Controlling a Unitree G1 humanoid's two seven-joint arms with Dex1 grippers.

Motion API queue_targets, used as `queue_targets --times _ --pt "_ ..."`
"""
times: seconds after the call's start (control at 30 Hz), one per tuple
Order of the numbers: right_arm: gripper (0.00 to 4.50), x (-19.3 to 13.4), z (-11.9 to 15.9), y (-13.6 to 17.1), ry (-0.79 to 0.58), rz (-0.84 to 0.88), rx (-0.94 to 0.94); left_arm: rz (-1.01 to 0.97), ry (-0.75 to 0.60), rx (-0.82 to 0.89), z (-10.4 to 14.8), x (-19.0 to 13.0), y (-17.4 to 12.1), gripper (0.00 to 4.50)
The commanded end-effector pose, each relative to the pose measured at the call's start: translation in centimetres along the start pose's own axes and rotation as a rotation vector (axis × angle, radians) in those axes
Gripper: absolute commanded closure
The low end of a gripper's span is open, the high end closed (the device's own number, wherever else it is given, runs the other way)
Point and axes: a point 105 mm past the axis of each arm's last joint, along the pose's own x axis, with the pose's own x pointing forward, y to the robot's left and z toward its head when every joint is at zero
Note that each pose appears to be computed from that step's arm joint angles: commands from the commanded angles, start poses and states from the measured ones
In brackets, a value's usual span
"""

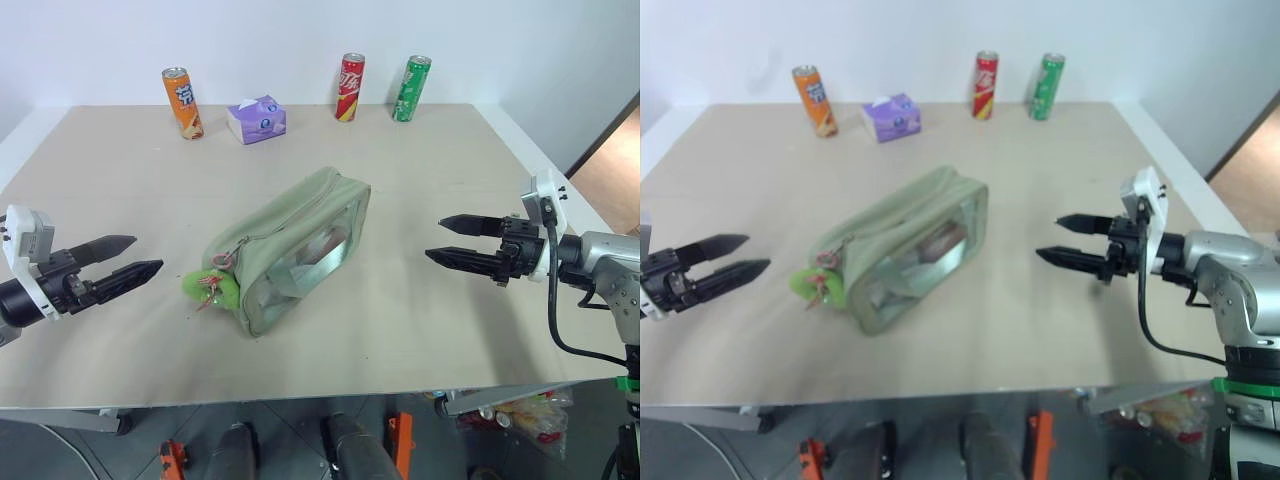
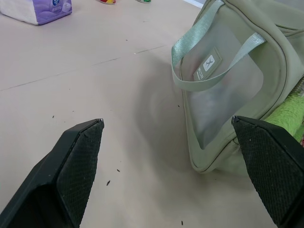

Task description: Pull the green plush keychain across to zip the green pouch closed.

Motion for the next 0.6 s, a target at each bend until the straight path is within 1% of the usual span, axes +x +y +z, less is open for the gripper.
queue_targets --times 0.03,0.13,0.23,0.43,0.6 --pt "0.05 0.2 0.7 0.3 0.003 0.017 -0.050 0.026 -0.024 0.022 0.6 -0.4 0.2 0.04" --pt "0.05 0.4 0.8 0.1 0.021 0.021 -0.065 0.037 -0.028 0.039 0.8 -0.1 0.4 0.04" --pt "0.05 0.5 1.1 0.1 0.029 0.033 -0.079 0.000 -0.054 0.071 2.1 0.6 0.0 0.04" --pt "0.05 0.3 2.1 0.0 0.045 0.039 -0.133 -0.157 -0.048 0.191 4.6 3.3 -2.6 0.04" --pt "0.05 0.3 3.7 -0.4 0.077 0.043 -0.239 -0.282 -0.123 0.260 7.9 5.0 -4.7 0.04"
